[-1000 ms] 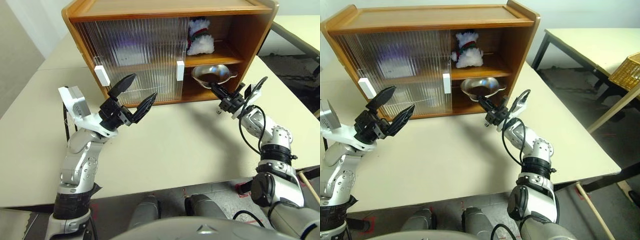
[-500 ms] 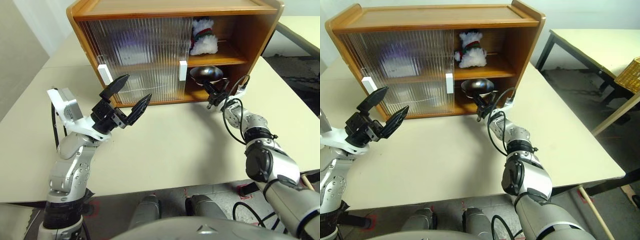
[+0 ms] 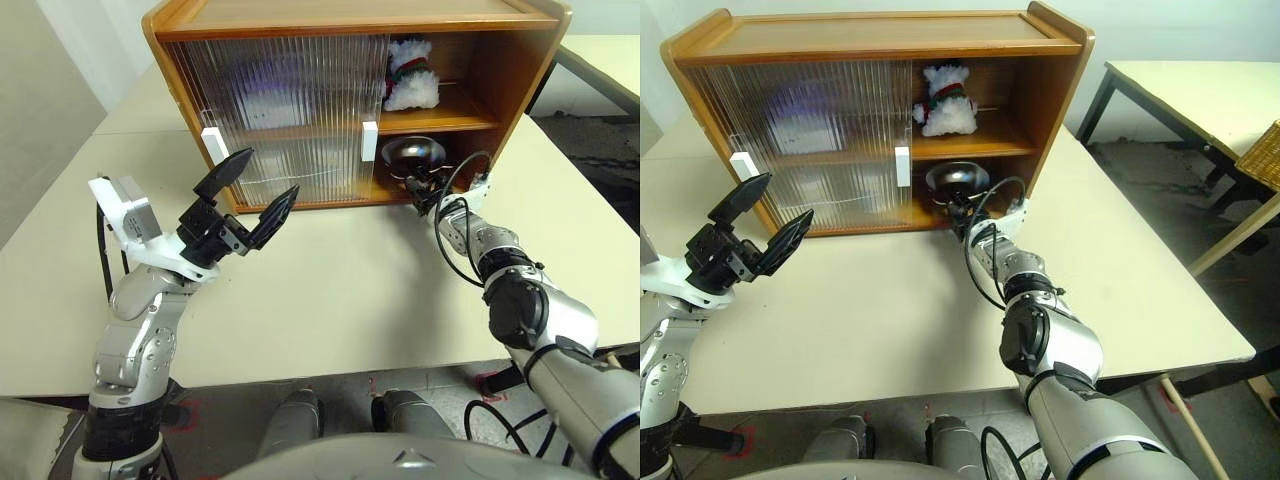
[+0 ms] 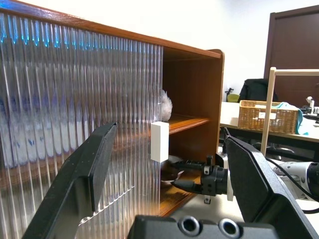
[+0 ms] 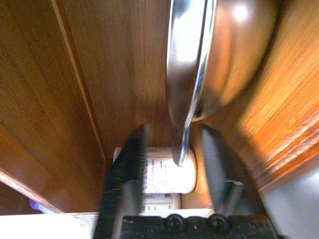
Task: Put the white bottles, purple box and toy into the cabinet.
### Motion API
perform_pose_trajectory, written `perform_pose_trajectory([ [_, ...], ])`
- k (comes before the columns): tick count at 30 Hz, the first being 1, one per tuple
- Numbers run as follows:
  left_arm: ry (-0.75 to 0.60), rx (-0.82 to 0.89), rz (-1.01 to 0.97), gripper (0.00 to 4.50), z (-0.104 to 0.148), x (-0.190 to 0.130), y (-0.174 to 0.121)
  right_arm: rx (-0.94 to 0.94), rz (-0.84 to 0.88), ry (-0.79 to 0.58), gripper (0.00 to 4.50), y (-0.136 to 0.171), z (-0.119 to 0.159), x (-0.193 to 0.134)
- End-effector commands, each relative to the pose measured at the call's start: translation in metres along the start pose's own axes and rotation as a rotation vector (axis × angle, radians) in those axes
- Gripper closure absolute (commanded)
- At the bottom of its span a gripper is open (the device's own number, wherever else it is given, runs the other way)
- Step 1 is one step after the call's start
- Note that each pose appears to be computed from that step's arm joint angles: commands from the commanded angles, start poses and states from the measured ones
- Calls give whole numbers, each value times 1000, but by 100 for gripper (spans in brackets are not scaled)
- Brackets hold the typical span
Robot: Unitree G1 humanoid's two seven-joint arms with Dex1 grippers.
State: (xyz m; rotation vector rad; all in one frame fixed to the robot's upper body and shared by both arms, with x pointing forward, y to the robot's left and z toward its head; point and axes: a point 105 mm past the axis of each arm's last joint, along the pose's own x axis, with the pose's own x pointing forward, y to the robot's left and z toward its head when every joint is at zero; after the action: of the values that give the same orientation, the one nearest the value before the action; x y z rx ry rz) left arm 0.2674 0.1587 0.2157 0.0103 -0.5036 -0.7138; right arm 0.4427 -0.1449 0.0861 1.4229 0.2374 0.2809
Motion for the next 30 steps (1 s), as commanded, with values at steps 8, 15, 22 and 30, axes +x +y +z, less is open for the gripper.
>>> perform_pose_trajectory([
  [8, -21, -37, -43, 0, -10, 8, -5, -73, 110, 147, 2, 16, 10, -28],
  [15, -27, -60, -68, 0, -15, 10, -8, -379, 203, 326, 2, 45, -24, -85],
  [22, -29, -67, -78, 0, -17, 12, -6, -961, 381, 463, 2, 78, -78, -102],
  [30, -34, -62, -76, 0, -16, 15, -5, -1194, 550, 415, 2, 106, -117, -77],
])
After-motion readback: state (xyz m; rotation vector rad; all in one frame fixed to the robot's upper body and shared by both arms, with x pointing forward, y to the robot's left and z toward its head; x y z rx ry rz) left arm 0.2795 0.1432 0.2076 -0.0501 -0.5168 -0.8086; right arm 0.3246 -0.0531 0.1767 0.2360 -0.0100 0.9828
